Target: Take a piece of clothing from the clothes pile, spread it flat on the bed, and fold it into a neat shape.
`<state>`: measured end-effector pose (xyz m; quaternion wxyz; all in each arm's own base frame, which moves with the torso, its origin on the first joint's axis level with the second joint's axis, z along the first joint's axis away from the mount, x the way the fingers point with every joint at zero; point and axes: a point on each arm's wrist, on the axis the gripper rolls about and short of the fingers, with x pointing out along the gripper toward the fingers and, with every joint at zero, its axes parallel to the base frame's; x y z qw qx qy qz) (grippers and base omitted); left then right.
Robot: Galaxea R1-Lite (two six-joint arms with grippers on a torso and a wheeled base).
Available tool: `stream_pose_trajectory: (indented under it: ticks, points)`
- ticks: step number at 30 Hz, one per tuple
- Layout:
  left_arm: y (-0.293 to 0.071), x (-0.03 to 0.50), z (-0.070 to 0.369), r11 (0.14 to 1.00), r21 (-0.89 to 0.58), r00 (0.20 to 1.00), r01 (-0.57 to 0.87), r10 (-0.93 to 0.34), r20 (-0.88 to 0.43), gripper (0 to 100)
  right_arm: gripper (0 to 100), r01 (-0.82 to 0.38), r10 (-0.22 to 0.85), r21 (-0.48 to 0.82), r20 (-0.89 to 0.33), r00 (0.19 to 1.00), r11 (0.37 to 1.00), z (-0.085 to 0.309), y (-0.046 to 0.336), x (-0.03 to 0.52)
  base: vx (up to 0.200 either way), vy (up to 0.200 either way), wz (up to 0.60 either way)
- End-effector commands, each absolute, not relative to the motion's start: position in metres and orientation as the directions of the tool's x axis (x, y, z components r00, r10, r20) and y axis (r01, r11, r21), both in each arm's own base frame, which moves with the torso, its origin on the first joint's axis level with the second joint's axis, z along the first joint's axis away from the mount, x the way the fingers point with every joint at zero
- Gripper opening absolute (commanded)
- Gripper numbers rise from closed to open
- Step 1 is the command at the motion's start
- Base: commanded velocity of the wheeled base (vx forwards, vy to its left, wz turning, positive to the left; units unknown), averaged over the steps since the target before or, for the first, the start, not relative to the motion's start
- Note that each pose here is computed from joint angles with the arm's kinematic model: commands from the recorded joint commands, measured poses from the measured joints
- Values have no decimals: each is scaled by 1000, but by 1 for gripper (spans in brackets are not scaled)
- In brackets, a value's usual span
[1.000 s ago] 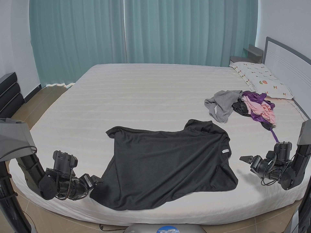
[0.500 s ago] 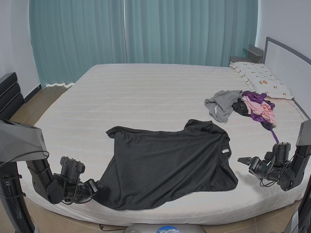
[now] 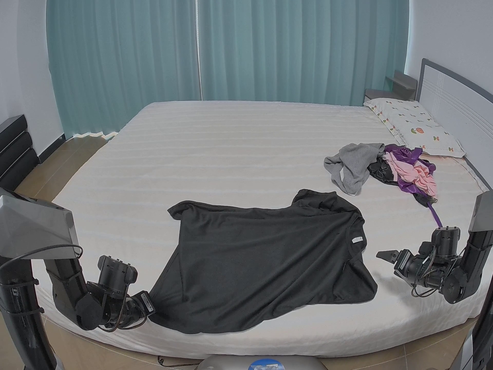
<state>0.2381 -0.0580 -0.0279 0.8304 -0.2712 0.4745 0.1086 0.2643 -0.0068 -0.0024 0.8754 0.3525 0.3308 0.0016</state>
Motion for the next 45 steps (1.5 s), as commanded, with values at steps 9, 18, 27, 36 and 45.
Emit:
stream_pose_trajectory:
  ticks: [9,18,27,36,45]
  points:
    - [-40,192,-18,875,-197,472,-442,40,-881,0,100,230,260,609,-608,750,759,-10,1,261,0,0,0]
    - [-34,189,-12,880,-141,486,-455,112,-867,0,100,199,307,595,-639,705,779,-26,20,264,0,0,0]
    - [-34,201,-8,865,-195,551,-462,108,-828,0,0,129,343,571,-641,686,811,-45,36,285,0,0,0]
    - [-33,218,-4,839,-259,611,-479,107,-785,0,0,47,318,541,-561,765,840,-35,29,317,0,0,0]
    - [-33,238,4,790,-359,688,-496,106,-718,0,0,-15,291,554,-415,862,833,-3,19,362,0,0,0]
